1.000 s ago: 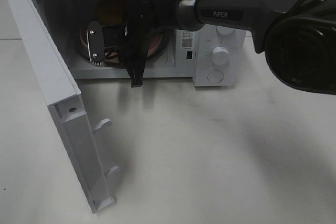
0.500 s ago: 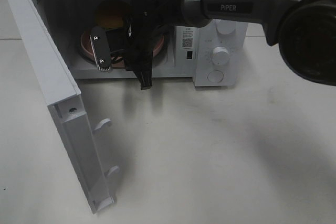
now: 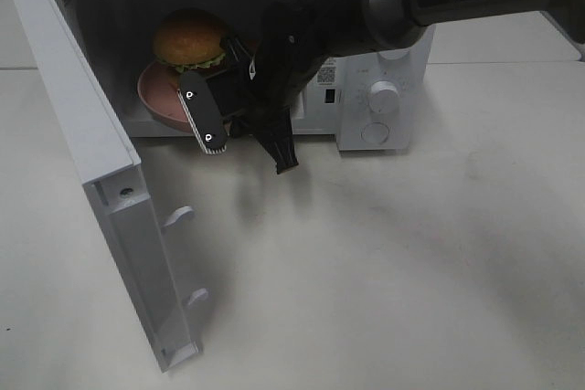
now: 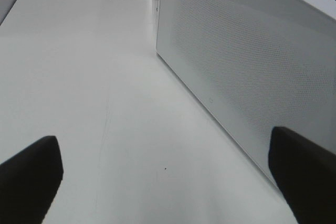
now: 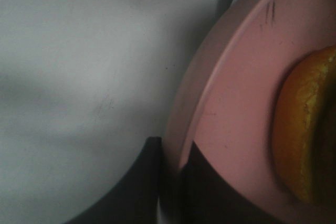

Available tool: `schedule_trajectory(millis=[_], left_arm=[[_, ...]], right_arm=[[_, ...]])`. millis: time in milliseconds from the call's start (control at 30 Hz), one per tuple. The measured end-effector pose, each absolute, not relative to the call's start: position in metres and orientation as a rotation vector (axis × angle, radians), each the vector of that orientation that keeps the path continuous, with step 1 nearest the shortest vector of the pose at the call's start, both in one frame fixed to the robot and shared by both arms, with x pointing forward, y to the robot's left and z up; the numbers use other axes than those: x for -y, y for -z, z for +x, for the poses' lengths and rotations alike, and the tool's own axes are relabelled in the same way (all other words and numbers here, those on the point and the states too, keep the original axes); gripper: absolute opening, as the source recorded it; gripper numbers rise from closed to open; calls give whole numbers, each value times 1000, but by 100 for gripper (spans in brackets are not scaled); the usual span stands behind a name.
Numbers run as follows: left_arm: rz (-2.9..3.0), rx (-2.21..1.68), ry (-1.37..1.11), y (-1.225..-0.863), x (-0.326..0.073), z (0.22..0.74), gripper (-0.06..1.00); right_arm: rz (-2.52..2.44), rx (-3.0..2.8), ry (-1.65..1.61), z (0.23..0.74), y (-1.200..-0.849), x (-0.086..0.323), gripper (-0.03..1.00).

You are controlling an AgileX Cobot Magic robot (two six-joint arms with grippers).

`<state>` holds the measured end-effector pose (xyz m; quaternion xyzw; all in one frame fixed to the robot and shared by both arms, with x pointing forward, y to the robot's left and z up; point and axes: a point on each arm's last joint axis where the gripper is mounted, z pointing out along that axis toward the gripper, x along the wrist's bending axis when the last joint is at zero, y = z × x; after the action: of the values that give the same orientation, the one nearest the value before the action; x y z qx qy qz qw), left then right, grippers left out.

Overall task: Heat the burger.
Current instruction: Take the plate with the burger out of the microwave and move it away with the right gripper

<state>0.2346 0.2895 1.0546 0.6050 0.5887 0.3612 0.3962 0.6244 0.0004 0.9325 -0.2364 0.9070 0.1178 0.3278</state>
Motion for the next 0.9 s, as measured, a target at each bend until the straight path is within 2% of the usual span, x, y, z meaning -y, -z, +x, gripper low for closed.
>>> schedule_trajectory(millis=[900], left_arm=[[1533, -1492, -915, -1055, -289, 235, 99]], right_arm=[[-732, -2304, -311, 550, -954, 53, 9]])
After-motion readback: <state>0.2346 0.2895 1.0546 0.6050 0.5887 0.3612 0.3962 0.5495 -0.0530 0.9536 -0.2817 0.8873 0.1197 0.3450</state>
